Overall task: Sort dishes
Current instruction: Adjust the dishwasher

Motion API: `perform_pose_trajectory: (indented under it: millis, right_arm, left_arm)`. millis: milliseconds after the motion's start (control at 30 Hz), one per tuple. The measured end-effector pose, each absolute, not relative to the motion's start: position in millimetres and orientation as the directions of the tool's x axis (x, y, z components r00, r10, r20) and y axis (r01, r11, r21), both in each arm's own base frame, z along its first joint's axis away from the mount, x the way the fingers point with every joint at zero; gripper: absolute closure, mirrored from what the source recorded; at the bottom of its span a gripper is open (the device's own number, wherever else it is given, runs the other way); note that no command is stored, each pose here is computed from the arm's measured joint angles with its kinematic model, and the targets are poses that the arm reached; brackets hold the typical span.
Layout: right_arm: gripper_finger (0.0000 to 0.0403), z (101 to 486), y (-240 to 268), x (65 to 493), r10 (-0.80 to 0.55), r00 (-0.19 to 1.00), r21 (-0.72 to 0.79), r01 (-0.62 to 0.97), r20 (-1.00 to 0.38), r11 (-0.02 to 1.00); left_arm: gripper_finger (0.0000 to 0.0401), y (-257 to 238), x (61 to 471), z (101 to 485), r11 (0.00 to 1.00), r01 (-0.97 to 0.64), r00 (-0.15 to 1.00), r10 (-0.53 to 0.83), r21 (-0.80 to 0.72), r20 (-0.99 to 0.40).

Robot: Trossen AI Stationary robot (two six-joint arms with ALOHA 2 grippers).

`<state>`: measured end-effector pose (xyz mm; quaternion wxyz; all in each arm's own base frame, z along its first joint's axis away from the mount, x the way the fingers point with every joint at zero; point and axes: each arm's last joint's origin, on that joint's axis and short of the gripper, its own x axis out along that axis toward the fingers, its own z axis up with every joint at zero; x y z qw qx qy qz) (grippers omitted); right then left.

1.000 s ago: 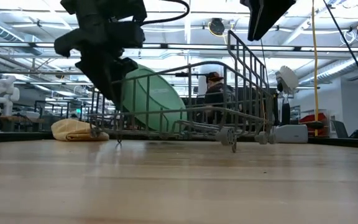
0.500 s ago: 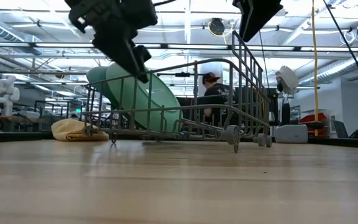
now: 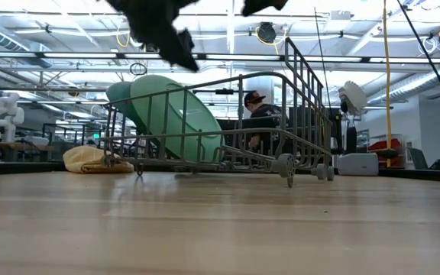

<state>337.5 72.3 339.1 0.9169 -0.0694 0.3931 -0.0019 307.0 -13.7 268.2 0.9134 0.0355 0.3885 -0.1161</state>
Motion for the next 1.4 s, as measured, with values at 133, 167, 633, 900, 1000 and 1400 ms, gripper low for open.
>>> perform_pose_trajectory:
  millis: [133,167,633,900,1000,1400]
  right_arm:
    - [0.0273,314,90,354,-0.03,0.657,-0.112,-0.083,-0.754,0.99]
    - [0.027,307,93,357,-0.03,0.64,-0.109,-0.084,-0.768,0.991]
    - [0.026,246,109,378,-0.072,0.475,-0.093,-0.021,-0.877,0.995]
    - [0.0311,237,111,371,-0.075,0.38,-0.095,-0.035,-0.922,0.995]
    - [0.0345,237,116,369,-0.055,0.374,-0.089,-0.074,-0.926,0.993]
    - [0.0348,234,138,346,-0.026,0.227,-0.077,-0.217,-0.973,0.973]
  left_arm:
    - [0.0219,-13,292,294,0.972,0.234,0.708,-0.175,-0.007,-0.684]
    - [0.0219,-12,286,299,0.973,0.229,0.715,-0.167,0.002,-0.679]
    - [0.0219,-7,227,352,0.991,0.102,0.834,-0.04,0.084,-0.55]
    - [0.0219,-6,226,351,0.992,0.083,0.827,-0.014,0.096,-0.562]
    - [0.0219,-6,226,351,0.992,0.083,0.826,-0.014,0.096,-0.563]
    - [0.0219,-6,225,349,0.992,0.086,0.81,-0.014,0.095,-0.586]
